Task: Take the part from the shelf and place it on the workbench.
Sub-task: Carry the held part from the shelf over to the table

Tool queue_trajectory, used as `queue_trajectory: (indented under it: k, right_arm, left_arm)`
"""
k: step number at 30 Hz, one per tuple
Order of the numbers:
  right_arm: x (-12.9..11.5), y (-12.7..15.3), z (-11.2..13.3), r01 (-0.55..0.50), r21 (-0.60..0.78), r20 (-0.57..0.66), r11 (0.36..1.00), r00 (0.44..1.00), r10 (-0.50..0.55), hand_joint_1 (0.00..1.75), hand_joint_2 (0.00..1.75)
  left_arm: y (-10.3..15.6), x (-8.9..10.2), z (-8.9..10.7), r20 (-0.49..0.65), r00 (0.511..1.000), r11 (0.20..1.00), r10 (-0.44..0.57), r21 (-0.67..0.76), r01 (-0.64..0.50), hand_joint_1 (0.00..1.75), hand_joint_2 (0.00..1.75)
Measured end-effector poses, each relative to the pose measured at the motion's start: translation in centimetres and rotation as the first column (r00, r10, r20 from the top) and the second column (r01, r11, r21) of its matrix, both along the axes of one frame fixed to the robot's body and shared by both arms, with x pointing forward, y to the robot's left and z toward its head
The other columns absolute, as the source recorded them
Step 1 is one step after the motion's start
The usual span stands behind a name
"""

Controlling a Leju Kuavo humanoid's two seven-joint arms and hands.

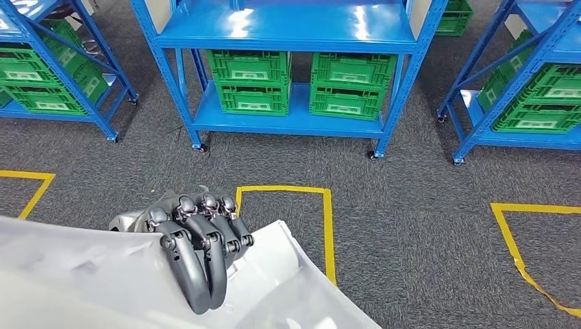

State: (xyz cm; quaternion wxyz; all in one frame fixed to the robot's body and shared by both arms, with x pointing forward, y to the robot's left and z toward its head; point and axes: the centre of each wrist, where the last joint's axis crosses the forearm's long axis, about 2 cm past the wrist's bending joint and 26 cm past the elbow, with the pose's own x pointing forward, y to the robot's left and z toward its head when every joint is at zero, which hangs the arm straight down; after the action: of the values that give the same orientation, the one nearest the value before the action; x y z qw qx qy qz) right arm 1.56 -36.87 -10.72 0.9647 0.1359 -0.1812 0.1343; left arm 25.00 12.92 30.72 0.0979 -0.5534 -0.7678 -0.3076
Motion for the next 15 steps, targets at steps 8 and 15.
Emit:
queue_trajectory:
  k: [8, 15]
  right_arm:
    - [0.04, 0.14, -0.02, -0.004, 0.005, 0.008, 1.0, 1.0, 0.004, 0.0, 0.0]
    - [0.05, 0.46, -0.06, -0.005, 0.015, 0.011, 1.0, 1.0, 0.005, 0.0, 0.0]
  left_arm:
    - [-0.1, -0.12, -0.19, 0.002, 1.0, 1.0, 0.005, 0.016, -0.005, 1.75, 1.75]
    - [-0.11, -0.06, 0.02, 0.012, 1.0, 1.0, 0.006, 0.018, -0.006, 1.75, 1.75]
